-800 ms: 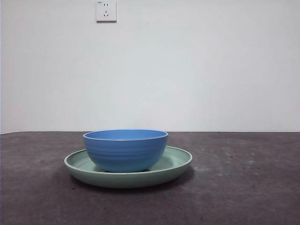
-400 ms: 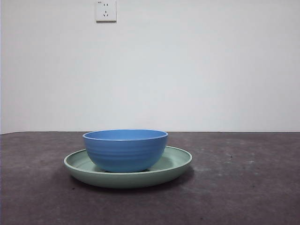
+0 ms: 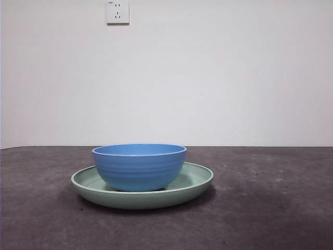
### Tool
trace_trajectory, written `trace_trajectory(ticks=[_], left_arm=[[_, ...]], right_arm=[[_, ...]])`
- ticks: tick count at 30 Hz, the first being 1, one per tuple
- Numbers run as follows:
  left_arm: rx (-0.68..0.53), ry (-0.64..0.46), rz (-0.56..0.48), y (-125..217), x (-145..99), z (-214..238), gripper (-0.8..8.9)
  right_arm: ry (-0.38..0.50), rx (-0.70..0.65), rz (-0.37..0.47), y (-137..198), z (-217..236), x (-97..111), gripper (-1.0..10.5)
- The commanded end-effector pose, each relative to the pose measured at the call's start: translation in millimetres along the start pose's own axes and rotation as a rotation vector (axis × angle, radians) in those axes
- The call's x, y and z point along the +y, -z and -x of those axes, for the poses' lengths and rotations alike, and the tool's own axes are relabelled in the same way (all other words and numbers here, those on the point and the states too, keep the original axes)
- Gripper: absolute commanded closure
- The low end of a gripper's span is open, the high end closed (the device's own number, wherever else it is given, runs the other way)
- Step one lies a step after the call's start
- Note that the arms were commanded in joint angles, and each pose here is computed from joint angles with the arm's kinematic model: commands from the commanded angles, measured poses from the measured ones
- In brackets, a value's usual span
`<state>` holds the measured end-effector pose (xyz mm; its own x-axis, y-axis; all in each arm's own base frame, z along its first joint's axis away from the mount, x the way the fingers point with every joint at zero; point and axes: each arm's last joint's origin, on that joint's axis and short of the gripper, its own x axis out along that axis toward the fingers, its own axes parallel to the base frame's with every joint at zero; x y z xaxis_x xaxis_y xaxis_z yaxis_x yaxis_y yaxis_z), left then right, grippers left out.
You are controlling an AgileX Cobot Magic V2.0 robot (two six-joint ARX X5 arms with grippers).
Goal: Pick up the blue bowl, put it on the green plate, put it on desk
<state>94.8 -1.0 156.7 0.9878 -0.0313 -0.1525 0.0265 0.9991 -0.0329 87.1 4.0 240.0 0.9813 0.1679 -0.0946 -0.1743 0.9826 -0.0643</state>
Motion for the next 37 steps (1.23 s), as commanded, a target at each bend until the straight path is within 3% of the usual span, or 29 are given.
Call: trace_trajectory(ticks=[1,7,17,25,37], left_arm=[[0.025,-0.002,0.007,7.3,0.4,-1.9,7.22],[0.025,-0.002,0.007,7.3,0.4,-1.9,7.22],[0.025,-0.002,0.007,7.3,0.4,-1.9,7.22],[0.025,-0.002,0.007,7.3,0.4,-1.9,7.22],[0.025,-0.002,0.007,7.3,0.4,-1.9,7.22]], right_arm=[[0.026,-0.002,0.002,25.9,-7.1,-1.5,9.2],[0.113,0.007,-0.001,57.8,-14.4,-4.3,9.2],[0.220,0.027,-0.031,81.1,-16.1,-5.9,9.2],[0.235,0.092,-0.044,90.2,-15.0,-6.4,9.2],[0.239,0.067,-0.041,87.6,-15.0,-6.9,9.2]])
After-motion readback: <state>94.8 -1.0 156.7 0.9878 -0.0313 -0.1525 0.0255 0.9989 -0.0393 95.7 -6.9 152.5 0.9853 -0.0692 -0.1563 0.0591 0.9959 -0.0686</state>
